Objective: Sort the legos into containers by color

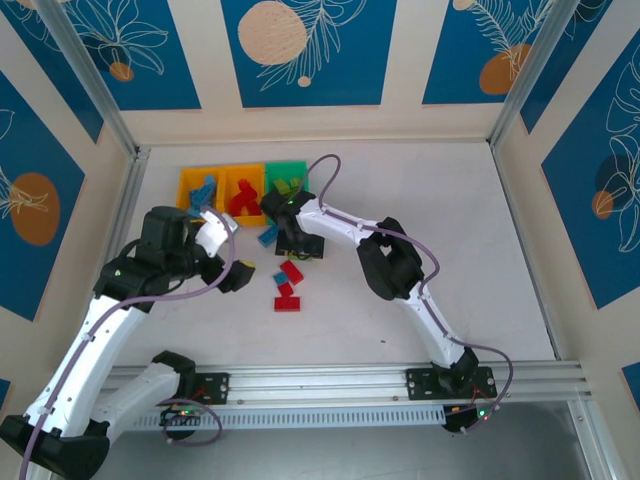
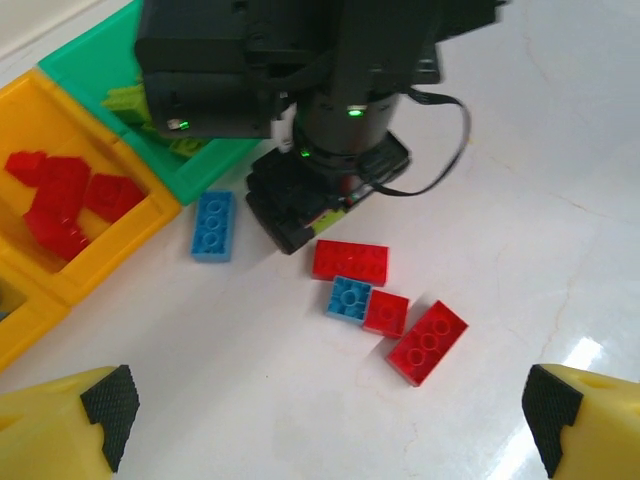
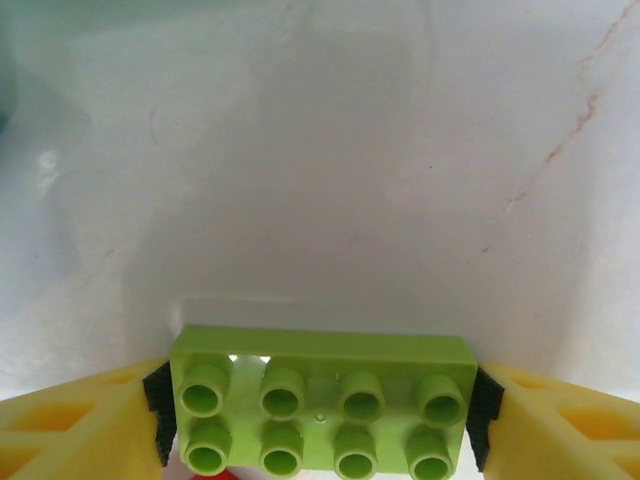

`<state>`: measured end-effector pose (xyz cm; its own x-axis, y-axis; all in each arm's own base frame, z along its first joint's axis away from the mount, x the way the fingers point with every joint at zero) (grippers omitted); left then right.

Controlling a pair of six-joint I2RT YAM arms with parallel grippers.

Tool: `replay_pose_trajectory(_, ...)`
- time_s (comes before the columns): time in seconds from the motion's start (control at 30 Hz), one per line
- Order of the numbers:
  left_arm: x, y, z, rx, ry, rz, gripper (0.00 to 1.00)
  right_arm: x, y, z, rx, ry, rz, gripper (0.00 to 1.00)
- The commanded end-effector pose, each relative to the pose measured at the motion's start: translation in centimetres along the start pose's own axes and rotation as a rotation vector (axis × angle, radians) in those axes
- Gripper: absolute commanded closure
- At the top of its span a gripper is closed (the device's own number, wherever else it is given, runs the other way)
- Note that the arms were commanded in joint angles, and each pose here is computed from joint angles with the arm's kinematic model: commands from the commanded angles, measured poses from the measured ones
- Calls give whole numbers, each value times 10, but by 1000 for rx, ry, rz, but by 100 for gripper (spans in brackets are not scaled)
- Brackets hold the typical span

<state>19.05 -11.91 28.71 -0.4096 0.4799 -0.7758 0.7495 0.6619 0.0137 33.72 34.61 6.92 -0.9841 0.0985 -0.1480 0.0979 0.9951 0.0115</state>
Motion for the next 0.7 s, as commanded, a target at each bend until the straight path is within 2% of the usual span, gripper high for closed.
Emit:
replay_pose_trajectory(0.0,9,-31,-7,197,-37,154,0,9,-8,6,35,49,5,29)
replay_pose_trajectory(0.17,13,-41,-12,245,-66,222,0,-4,-17,-30,-58,-21,34,37)
replay_pose_trajectory(0.3,10,-39,-9,243,-88,194,0,-21,-22,-73,-154,-158,48,38)
replay_pose_trajectory(0.43,6,-22,4,138,-102,107,0,-57,-16,-103,-187,-350,1,38)
replay_pose_trajectory(0.67,-5,2,15,-1,-113,-108,0,-132,12,-101,-238,-510,-78,38)
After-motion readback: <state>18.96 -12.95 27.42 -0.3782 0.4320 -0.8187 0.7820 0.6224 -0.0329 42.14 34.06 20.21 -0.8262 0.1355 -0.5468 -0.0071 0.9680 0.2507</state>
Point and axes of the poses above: each hand's point on the last joint's axis, 136 mm out from that joint toward the fingers, its own z axis out along the fingers, its own y axis along the line the jaws close on, x = y × z, the point moved 5 cm from there along -z, back along the fingers
